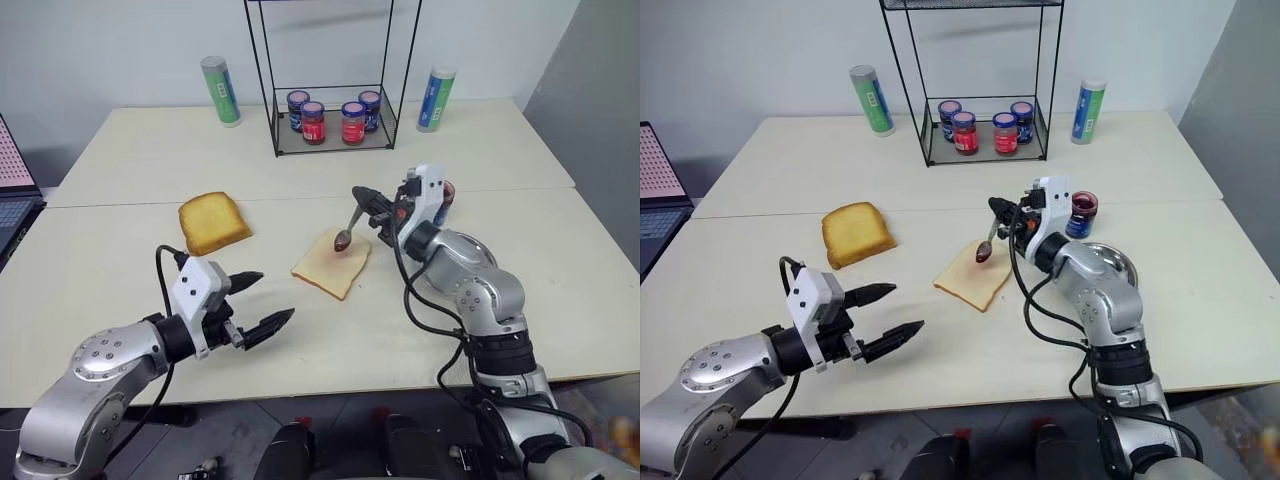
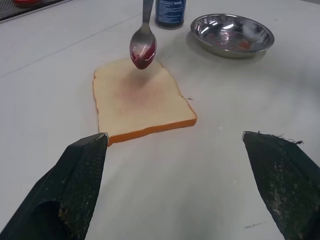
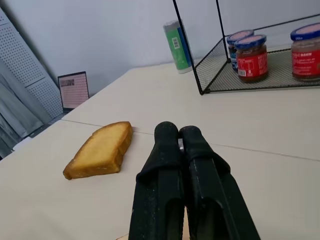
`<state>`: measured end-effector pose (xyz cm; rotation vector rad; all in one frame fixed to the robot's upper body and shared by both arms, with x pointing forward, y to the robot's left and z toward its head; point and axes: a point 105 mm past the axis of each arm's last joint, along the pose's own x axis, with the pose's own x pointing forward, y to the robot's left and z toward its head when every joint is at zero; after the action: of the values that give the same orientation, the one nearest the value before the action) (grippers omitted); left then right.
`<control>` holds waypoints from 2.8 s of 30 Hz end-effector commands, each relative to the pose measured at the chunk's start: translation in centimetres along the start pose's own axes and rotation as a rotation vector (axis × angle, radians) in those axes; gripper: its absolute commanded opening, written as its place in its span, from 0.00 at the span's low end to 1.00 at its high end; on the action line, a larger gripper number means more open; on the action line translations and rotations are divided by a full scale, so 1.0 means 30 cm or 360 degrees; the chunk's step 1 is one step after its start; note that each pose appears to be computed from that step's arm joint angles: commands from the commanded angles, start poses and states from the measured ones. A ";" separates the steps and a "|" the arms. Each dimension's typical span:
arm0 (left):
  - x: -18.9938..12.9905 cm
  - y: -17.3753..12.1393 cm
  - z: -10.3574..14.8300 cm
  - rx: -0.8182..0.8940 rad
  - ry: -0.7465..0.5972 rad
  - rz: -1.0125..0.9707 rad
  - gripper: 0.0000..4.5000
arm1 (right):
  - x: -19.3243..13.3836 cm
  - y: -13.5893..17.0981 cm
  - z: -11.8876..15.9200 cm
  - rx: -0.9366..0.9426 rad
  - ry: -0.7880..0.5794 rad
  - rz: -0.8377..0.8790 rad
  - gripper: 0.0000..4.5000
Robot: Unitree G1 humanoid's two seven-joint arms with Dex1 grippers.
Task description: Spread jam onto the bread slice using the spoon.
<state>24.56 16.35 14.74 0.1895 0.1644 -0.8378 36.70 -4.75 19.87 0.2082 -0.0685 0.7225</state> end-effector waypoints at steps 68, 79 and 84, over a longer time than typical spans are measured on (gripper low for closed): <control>0.014 0.018 0.060 0.0103 -0.0061 -0.0035 1.00 | 0.013 -0.043 0.046 0.0479 -0.0104 -0.0155 0.02; 0.016 0.018 0.062 0.0102 -0.0060 -0.0032 1.00 | -0.017 -0.110 -0.057 0.1346 -0.0013 -0.0373 0.02; 0.019 0.013 0.063 0.0097 -0.0063 -0.0033 1.00 | -0.009 -0.090 -0.080 0.1488 0.0006 -0.0364 0.02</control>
<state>25.54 16.17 15.94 0.2117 0.1270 -0.8543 38.55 -7.97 15.78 1.0314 0.3164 0.4156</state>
